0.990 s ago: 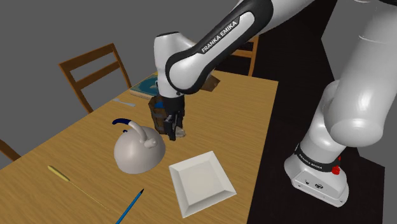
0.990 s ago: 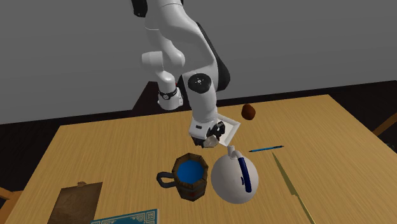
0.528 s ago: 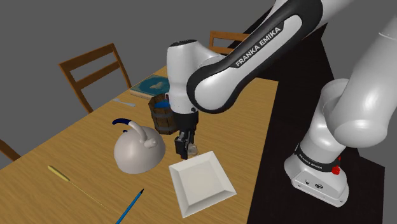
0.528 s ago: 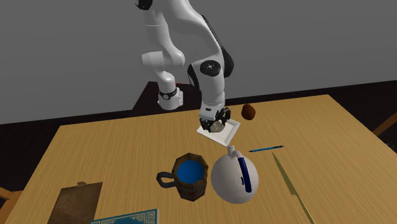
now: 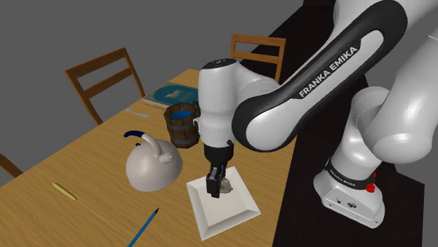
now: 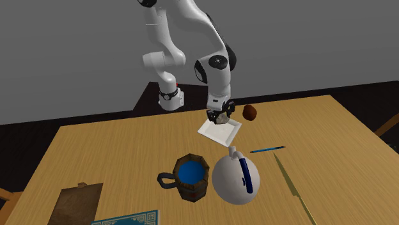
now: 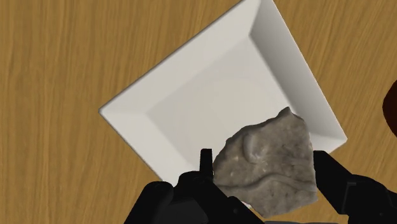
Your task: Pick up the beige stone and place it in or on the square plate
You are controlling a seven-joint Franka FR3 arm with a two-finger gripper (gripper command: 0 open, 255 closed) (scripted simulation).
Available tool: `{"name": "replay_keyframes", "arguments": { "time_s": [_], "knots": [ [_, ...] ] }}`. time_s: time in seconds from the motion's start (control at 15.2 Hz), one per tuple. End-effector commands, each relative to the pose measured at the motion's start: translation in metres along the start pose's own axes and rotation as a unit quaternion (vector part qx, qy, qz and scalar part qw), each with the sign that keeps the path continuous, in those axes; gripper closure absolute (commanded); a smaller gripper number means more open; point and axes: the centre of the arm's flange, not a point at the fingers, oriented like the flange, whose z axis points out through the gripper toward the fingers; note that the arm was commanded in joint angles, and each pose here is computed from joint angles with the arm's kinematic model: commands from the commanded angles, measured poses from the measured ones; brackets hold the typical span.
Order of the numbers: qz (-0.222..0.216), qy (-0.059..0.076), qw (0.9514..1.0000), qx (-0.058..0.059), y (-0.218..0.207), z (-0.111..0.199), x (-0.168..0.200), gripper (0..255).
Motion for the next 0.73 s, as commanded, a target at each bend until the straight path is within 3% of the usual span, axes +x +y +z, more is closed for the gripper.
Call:
{"name": "replay_keyframes", "arguments": {
  "time_s": [0.0,0.66],
  "knots": [
    [0.0,0.0,1.0,0.0,0.001,0.01,0.0,255],
    [0.0,0.0,1.0,0.0,0.008,0.055,0.0,255]
  ]
}}
